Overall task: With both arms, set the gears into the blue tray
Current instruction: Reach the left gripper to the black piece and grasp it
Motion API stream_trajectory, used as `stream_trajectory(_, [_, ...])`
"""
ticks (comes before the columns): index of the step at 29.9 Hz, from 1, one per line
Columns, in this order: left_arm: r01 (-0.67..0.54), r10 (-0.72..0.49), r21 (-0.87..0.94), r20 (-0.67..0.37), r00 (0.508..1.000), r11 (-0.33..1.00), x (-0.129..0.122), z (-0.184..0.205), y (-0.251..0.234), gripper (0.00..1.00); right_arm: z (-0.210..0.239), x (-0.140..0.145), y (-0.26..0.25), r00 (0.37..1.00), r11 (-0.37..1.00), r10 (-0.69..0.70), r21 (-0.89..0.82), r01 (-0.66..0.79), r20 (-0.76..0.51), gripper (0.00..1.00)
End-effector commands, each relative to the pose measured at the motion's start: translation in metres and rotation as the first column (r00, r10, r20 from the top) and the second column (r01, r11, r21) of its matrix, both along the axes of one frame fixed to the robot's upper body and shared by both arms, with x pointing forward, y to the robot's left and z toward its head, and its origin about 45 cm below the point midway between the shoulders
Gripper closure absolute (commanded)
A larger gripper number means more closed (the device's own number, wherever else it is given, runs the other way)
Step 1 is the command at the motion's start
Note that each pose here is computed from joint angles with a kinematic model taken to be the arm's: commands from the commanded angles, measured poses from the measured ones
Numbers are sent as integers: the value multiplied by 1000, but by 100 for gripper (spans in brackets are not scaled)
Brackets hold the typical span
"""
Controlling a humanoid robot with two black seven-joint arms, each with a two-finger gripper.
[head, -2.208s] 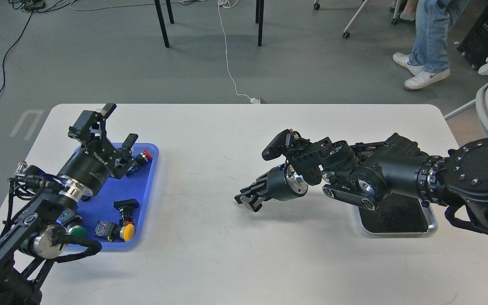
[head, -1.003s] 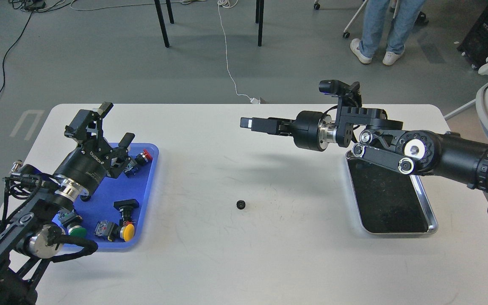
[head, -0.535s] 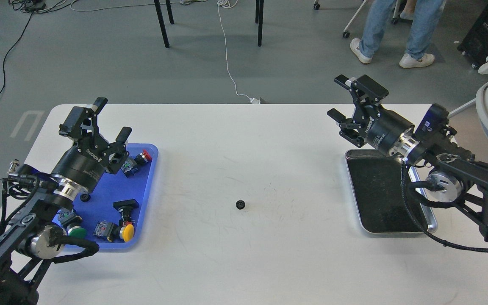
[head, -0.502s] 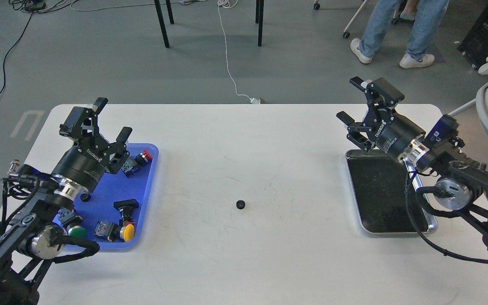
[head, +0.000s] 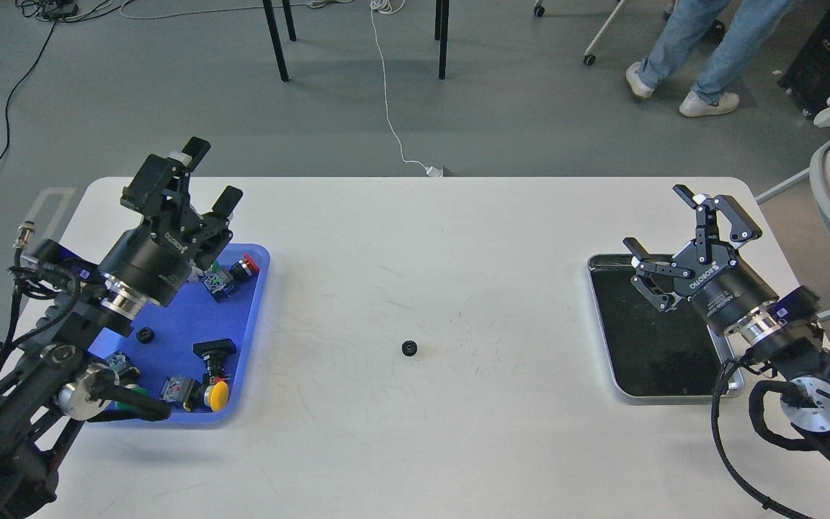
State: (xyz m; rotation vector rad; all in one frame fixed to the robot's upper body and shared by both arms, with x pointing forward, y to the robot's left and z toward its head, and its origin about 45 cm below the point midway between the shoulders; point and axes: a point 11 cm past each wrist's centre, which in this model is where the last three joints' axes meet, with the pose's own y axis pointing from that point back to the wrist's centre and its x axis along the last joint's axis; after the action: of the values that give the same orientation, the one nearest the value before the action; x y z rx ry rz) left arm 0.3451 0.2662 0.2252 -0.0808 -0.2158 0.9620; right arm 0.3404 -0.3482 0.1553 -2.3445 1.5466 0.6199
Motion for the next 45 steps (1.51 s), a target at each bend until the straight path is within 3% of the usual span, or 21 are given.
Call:
stream_trajectory(1, [187,-226,298,104,968,936,-6,1,-46,2,-3,-3,-2,1000,1000,-4,-1,4,-7,3])
stream_trajectory(4, [283,-414,547,131,901,788,-9,-5,-80,2,-4,-4,-3,1000,1000,-6,-2,6,-11,3])
stream_trajectory(7, [313,-592,761,114,797,569,-13,-14,-107,2,-6,-6,-4,1000,1000,-9,-4,8,-16,3])
stream_trajectory(11, [237,-755,939,36,654,250,-13,-26,-122,2,-6,-6,-5,1000,1000,-11,-3,11,-16,3])
stream_trajectory(14, [180,-796,980,-47,603,79,-9,-45,-120,3,-4,-5,-6,1000,1000,-16,-2,16,-10,3])
stream_trajectory(20, [196,-795,981,-118,595,1,5,-67,-135,6,-4,-5,-6,1000,1000,-14,-3,14,-11,3])
stream_trajectory(25, [222,-808,972,-189,558,-74,-5,-86,-133,14,-3,-5,-8,1000,1000,-17,-8,17,-9,3])
stream_trajectory(34, [236,-783,968,-212,585,-86,3,-100,-136,29,-3,-5,-10,1000,1000,-17,-11,17,-10,3])
stream_trajectory(45, [245,-788,966,-210,579,-78,0,-106,-143,33,0,-6,-13,1000,1000,-17,-19,17,-6,3])
